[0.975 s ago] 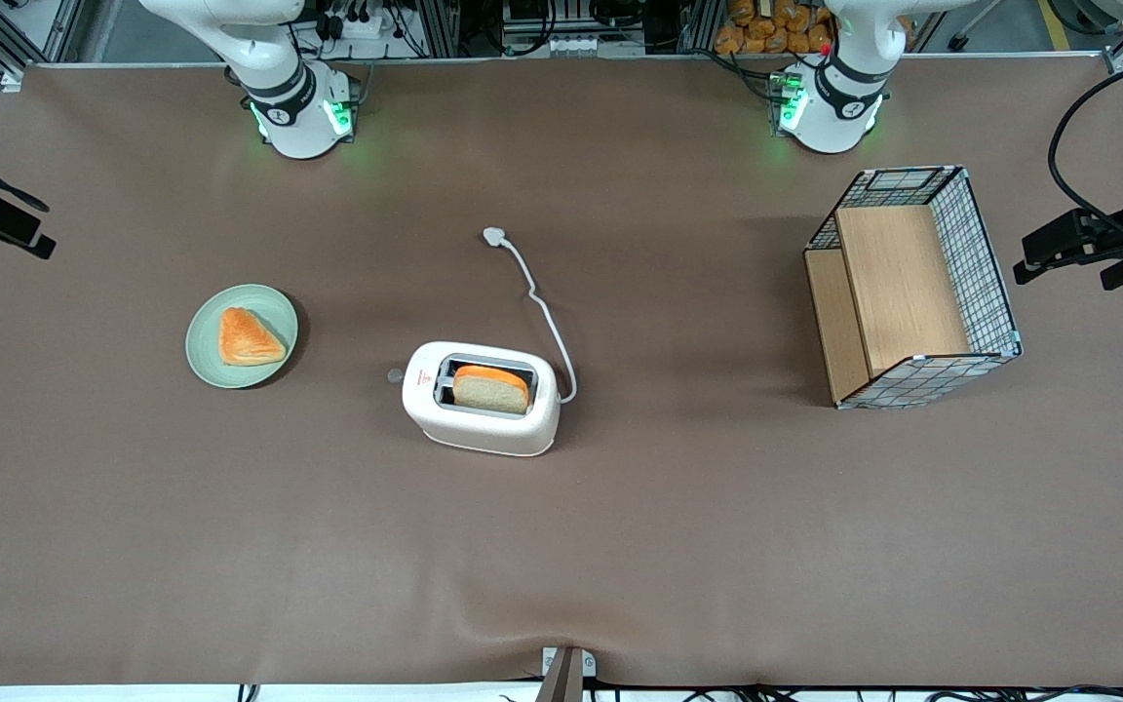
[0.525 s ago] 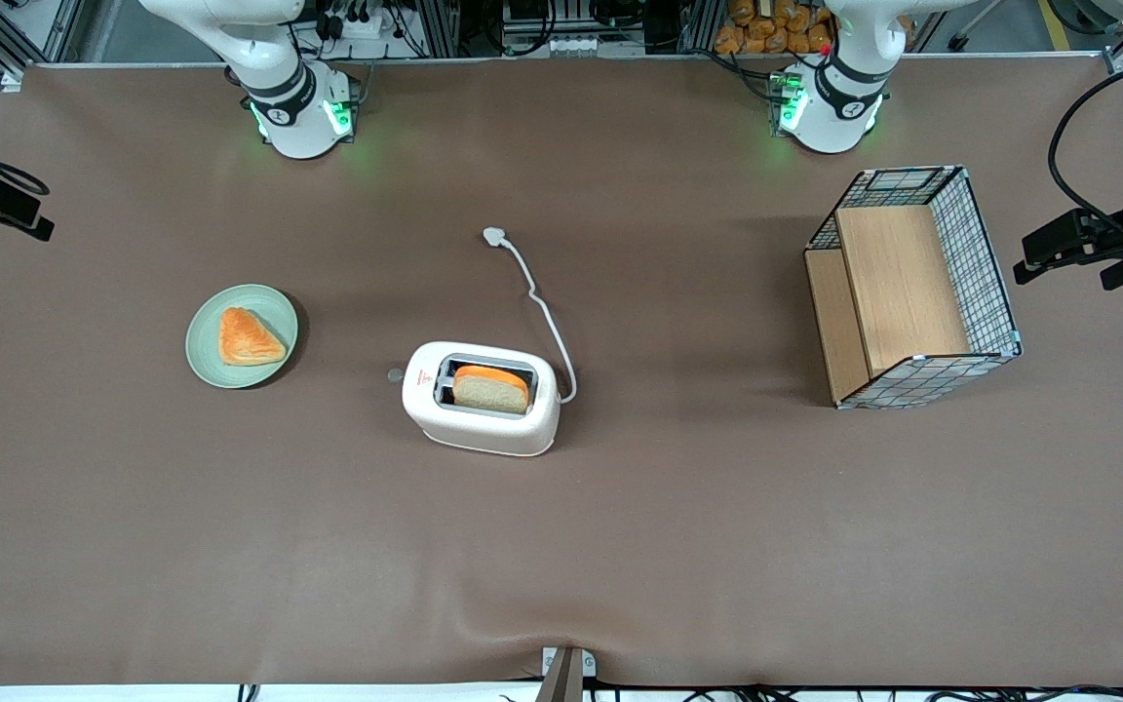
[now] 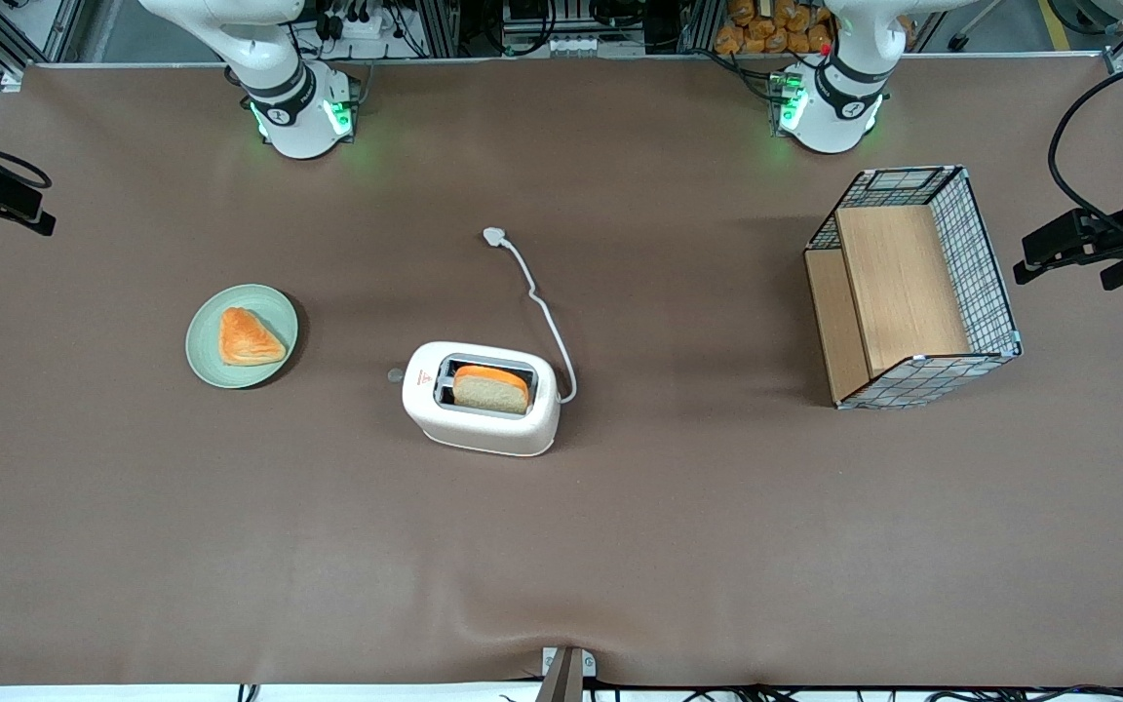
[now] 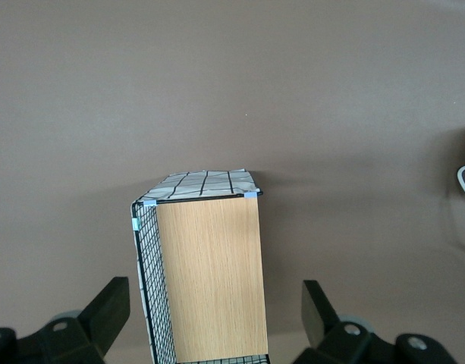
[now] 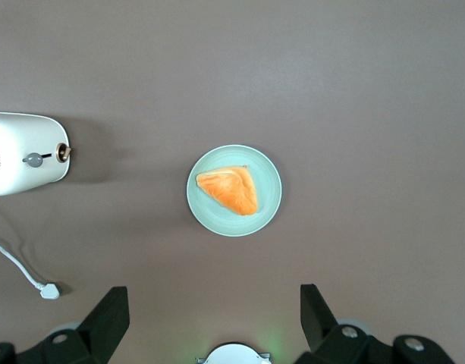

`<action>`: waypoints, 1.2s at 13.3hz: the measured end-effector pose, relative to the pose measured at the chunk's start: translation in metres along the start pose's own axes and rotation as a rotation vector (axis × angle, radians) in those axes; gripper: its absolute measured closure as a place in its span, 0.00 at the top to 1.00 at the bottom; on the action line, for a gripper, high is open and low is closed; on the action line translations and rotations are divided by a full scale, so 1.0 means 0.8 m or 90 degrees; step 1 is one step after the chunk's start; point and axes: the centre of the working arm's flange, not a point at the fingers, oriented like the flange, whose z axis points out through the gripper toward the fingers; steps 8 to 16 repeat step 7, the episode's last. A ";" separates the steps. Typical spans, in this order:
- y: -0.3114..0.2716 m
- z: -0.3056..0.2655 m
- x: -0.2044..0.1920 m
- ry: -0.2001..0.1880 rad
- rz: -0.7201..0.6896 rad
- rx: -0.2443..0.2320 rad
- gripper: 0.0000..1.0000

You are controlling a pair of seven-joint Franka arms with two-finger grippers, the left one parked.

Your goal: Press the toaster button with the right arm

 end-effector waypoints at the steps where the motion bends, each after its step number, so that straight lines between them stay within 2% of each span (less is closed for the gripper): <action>1: 0.000 0.000 0.000 0.000 0.000 0.000 1.00; 16: 0.002 0.000 0.000 -0.002 0.002 -0.001 1.00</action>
